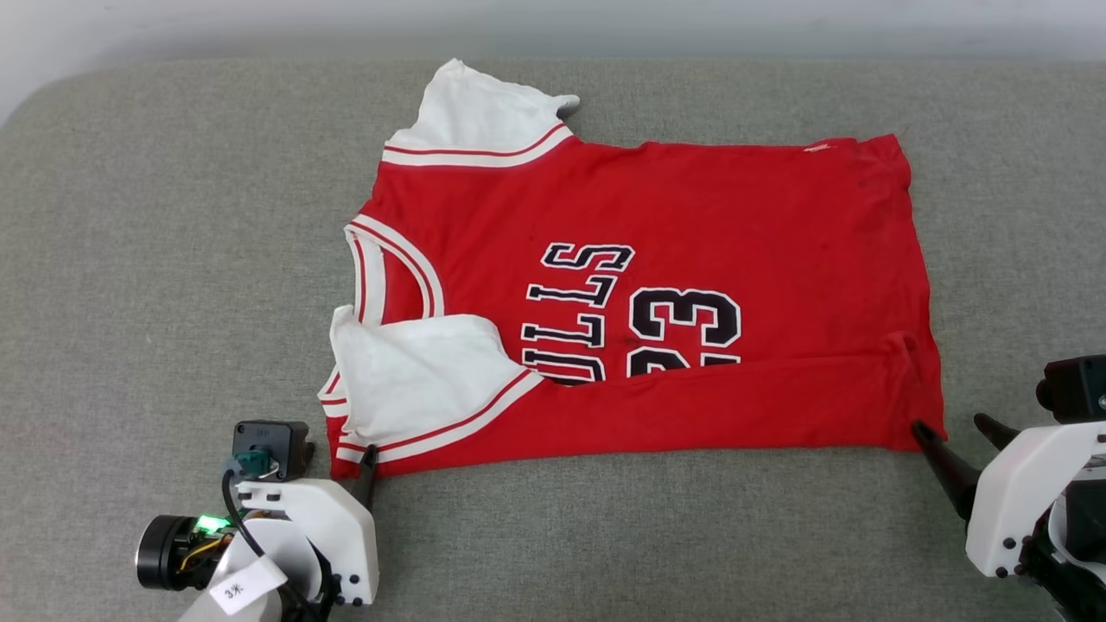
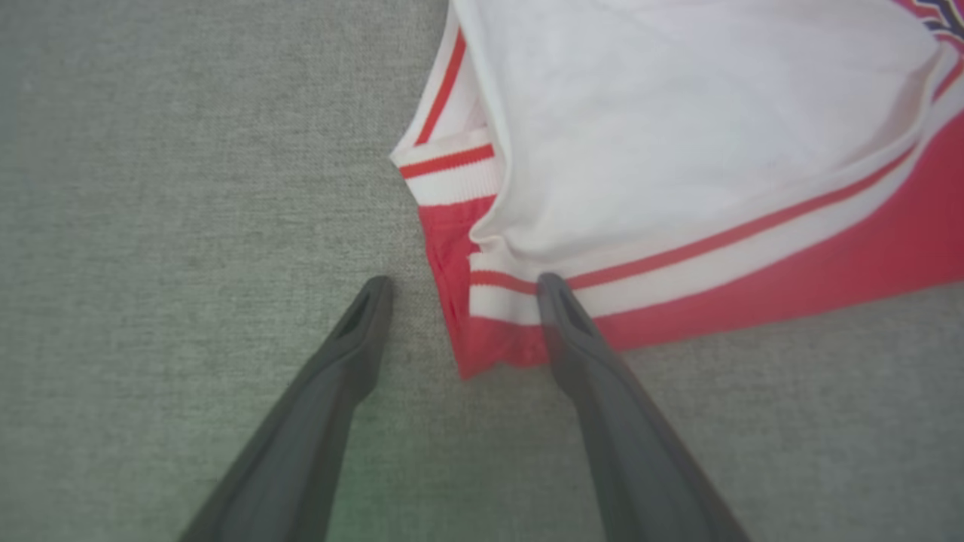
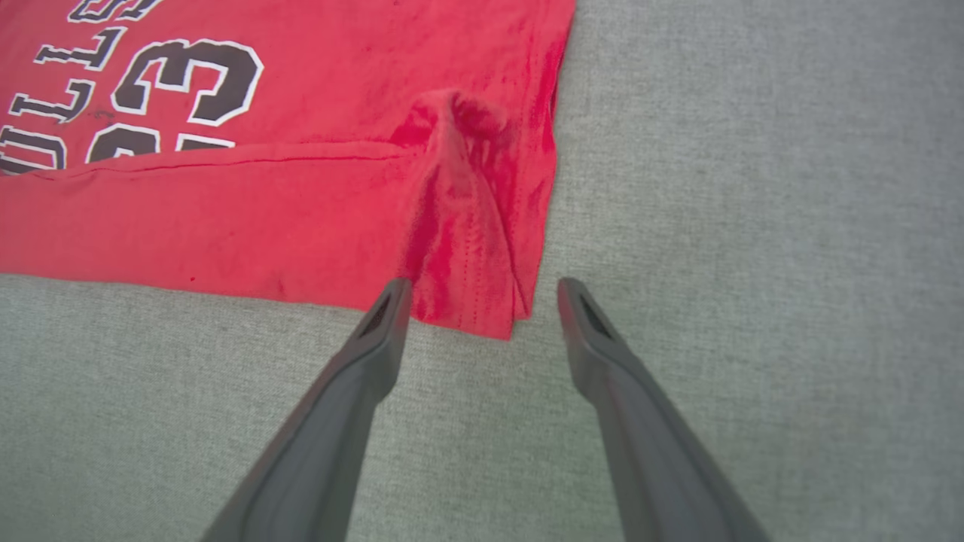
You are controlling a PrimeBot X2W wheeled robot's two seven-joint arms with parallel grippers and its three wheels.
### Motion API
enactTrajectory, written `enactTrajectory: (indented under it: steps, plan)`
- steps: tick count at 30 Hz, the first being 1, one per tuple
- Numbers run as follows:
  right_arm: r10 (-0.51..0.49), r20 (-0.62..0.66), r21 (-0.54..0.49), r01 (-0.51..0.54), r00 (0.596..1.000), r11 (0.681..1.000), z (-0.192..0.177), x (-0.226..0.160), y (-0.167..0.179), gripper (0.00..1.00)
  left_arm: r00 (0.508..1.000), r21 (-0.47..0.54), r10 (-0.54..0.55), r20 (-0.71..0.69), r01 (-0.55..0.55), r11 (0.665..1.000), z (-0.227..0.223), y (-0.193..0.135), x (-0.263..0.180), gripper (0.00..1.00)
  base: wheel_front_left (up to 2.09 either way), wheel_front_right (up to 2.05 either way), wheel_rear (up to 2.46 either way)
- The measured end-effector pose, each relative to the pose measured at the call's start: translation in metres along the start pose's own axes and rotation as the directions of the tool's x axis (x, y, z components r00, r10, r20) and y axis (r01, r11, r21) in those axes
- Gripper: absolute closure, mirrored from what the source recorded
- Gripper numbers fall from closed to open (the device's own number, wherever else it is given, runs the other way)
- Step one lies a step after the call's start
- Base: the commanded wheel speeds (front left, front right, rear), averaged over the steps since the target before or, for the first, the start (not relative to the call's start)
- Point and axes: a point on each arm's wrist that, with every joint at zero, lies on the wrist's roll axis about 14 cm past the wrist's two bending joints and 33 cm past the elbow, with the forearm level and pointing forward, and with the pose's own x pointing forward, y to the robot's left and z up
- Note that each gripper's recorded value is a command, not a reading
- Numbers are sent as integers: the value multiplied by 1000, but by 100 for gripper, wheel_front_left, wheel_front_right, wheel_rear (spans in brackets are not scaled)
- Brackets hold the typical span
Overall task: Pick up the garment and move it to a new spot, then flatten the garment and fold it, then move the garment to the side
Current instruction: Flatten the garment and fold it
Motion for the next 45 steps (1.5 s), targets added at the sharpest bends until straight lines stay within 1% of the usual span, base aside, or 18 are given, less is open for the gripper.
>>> enactTrajectory:
  steps: [1, 2, 3, 5, 10, 14, 16, 18, 21, 24, 27, 31, 32, 33, 34, 40, 45]
  plan:
    - [-2, -3, -1, 2, 1000, 1000, -1, 1, -1, 0, 1000, -5, -6, -13, 6, 1000, -3, -1, 1, 38, 0, 0, 0]
    - [-4, -6, -3, 4, 1000, 1000, -1, 1, -2, 0, 1000, -13, -10, -23, 10, 1000, -5, -1, 2, 72, 0, 0, 0]
    - [-6, -7, -5, 6, 1000, 1000, -1, 1, -3, 0, 1000, -17, -12, -28, 11, 1000, -6, -1, 3, 100, 0, 0, 0]
    - [-9, -8, -9, 9, 1000, 1000, -1, 2, -4, 0, 999, -20, -20, -30, 20, 1000, -6, -2, 4, 100, 0, 0, 0]
    - [-34, -10, -59, 34, 999, 998, 0, 0, -8, 0, 999, -49, -37, 24, 38, 998, 2, -7, 0, 100, 0, 0, 0]
    - [-31, -31, -75, 29, 999, 997, -5, 3, -5, 0, 993, -63, -48, 105, 55, 997, 18, -9, -9, 100, 0, 0, 0]
    - [-30, -50, -86, 26, 998, 996, -8, 7, -2, 0, 987, -90, -54, 152, 68, 994, 29, -12, -16, 100, 0, 0, 0]
    - [-43, -56, -111, 37, 997, 993, -7, 12, -3, 0, 983, -84, -59, 176, 75, 994, 35, -12, -21, 100, 0, 0, 0]
    - [-42, -95, -117, 31, 995, 993, -15, 21, -1, 0, 977, -73, -56, 203, 73, 995, 43, -10, -25, 100, 0, 0, 0]
    - [-63, -121, -136, 46, 991, 990, -19, 29, -4, 0, 974, -65, -56, 219, 72, 995, 48, -9, -28, 100, 0, 0, 0]
    - [-80, -124, -138, 63, 989, 988, -20, 37, -7, 0, 973, -60, -60, 222, 75, 995, 49, -10, -28, 100, 0, 0, 0]
    - [-78, -185, -133, 54, 980, 990, -35, 45, -4, 0, 974, -57, -61, 220, 75, 996, 49, -11, -26, 100, 0, 0, 0]
    - [-71, -200, -131, 46, 977, 990, -38, 47, -2, 48, 975, -53, -63, 215, 76, 996, 48, -12, -25, 100, 0, 0, 0]
    - [-68, -208, -124, 42, 976, 991, -40, 47, -2, 91, 975, -49, -63, 212, 75, 996, 47, -12, -24, 100, 0, 0, 0]
    - [-63, -212, -116, 39, 975, 992, -41, 48, -1, 100, 976, -47, -63, 210, 75, 996, 46, -12, -24, 100, 0, 0, 0]
    - [-58, -212, -101, 37, 976, 994, -43, 46, -1, 100, 979, -34, -57, 194, 65, 997, 42, -9, -24, 100, 0, 0, 0]
    - [-67, -176, -93, 52, 982, 994, -40, 26, -7, 100, 984, -4, -66, 165, 67, 998, 31, -4, -40, 100, 0, 0, 0]
